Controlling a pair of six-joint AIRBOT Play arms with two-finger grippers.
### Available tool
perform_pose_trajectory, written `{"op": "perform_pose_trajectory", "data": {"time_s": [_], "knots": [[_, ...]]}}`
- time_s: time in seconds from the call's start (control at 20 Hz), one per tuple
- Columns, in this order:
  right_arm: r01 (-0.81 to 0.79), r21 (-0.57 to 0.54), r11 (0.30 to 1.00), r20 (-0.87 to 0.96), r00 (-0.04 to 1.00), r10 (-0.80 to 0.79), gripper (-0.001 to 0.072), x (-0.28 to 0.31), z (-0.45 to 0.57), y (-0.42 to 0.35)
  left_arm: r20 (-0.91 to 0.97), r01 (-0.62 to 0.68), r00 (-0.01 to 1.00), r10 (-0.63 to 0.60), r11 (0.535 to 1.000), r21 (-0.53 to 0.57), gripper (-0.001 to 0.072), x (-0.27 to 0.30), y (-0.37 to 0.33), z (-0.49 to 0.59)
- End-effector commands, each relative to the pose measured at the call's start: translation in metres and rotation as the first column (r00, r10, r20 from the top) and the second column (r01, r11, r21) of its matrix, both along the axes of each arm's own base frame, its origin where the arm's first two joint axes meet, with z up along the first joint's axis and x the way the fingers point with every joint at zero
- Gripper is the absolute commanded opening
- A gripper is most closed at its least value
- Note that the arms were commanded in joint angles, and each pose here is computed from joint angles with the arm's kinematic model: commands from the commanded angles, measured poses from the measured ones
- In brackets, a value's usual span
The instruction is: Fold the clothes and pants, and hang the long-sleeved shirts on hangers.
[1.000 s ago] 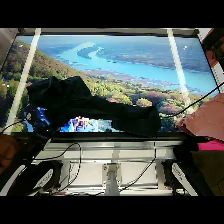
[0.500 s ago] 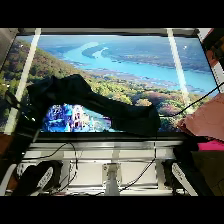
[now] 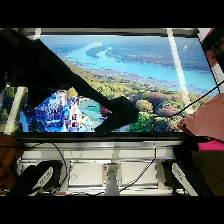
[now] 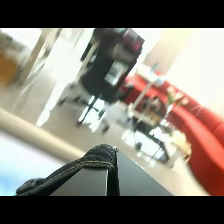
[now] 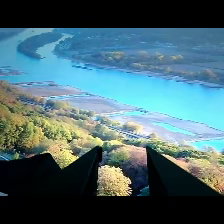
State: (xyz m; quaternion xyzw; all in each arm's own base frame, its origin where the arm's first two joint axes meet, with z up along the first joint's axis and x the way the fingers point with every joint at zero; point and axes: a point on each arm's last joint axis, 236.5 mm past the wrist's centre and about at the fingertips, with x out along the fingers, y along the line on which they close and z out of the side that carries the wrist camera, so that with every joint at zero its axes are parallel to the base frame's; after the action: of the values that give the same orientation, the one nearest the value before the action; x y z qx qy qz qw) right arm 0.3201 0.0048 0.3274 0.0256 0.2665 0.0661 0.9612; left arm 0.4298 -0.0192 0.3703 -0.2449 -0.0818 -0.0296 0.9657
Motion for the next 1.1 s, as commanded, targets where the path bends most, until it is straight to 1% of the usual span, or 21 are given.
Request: {"op": "perform_pose_trajectory", "data": {"time_s": [0.0, 0.1, 0.15, 0.3, 0.45, 0.55, 0.65, 0.7, 0.8, 0.9, 1.0, 1.05], "knots": [[-0.067, 0.073, 0.995, 0.034, 0.997, 0.065, 0.0340, 0.001, 0.010, 0.022, 0.053, 0.102, 0.993, -0.103, 0.995, 0.022, 0.0015, 0.029, -0.054, 0.039], [-0.092, 0.103, 0.990, 0.064, 0.994, 0.085, 0.0340, 0.002, 0.017, 0.030, 0.013, 0.214, 0.977, -0.214, 0.977, 0.025, 0.0014, 0.053, -0.116, 0.022], [-0.102, 0.099, 0.990, 0.077, 0.993, 0.094, 0.0340, 0.003, 0.020, 0.032, -0.020, 0.268, 0.963, -0.267, 0.963, 0.027, 0.0015, 0.063, -0.149, 0.005], [-0.128, 0.058, 0.990, 0.128, 0.985, 0.120, 0.0340, 0.003, 0.033, 0.034, -0.156, 0.436, 0.891, -0.427, 0.899, 0.031, 0.0014, 0.077, -0.262, -0.072], [-0.130, 0.024, 0.991, 0.199, 0.972, 0.123, 0.0340, -0.003, 0.060, 0.034, -0.288, 0.581, 0.764, -0.578, 0.810, -0.085, 0.0015, 0.056, -0.372, -0.158], [-0.128, 0.003, 0.992, 0.247, 0.961, 0.123, 0.0340, -0.010, 0.080, 0.035, -0.312, 0.659, 0.665, -0.679, 0.729, -0.184, 0.0015, 0.025, -0.441, -0.194], [-0.128, -0.011, 0.992, 0.284, 0.951, 0.125, 0.0340, -0.017, 0.095, 0.037, -0.210, 0.744, 0.558, -0.803, 0.596, -0.300, 0.0015, -0.016, -0.505, -0.195], [-0.127, -0.015, 0.992, 0.294, 0.948, 0.126, 0.0340, -0.018, 0.100, 0.037, -0.163, 0.779, 0.506, -0.847, 0.530, -0.336, 0.0015, -0.038, -0.532, -0.192], [-0.127, -0.018, 0.992, 0.293, 0.948, 0.126, 0.0340, -0.019, 0.100, 0.037, -0.141, 0.821, 0.428, -0.893, 0.449, -0.353, 0.0016, -0.079, -0.574, -0.196], [-0.121, -0.025, 0.992, 0.282, 0.952, 0.123, 0.0340, -0.020, 0.097, 0.035, -0.147, 0.848, 0.381, -0.913, 0.409, -0.337, 0.0019, -0.107, -0.600, -0.208], [-0.099, -0.045, 0.994, 0.266, 0.958, 0.107, 0.0340, -0.019, 0.093, 0.029, -0.161, 0.852, 0.365, -0.917, 0.398, -0.339, 0.0022, -0.115, -0.608, -0.220], [-0.085, -0.055, 0.995, 0.264, 0.960, 0.097, 0.0340, -0.019, 0.092, 0.025, -0.162, 0.851, 0.368, -0.916, 0.402, -0.339, 0.0073, -0.113, -0.607, -0.221]]}}
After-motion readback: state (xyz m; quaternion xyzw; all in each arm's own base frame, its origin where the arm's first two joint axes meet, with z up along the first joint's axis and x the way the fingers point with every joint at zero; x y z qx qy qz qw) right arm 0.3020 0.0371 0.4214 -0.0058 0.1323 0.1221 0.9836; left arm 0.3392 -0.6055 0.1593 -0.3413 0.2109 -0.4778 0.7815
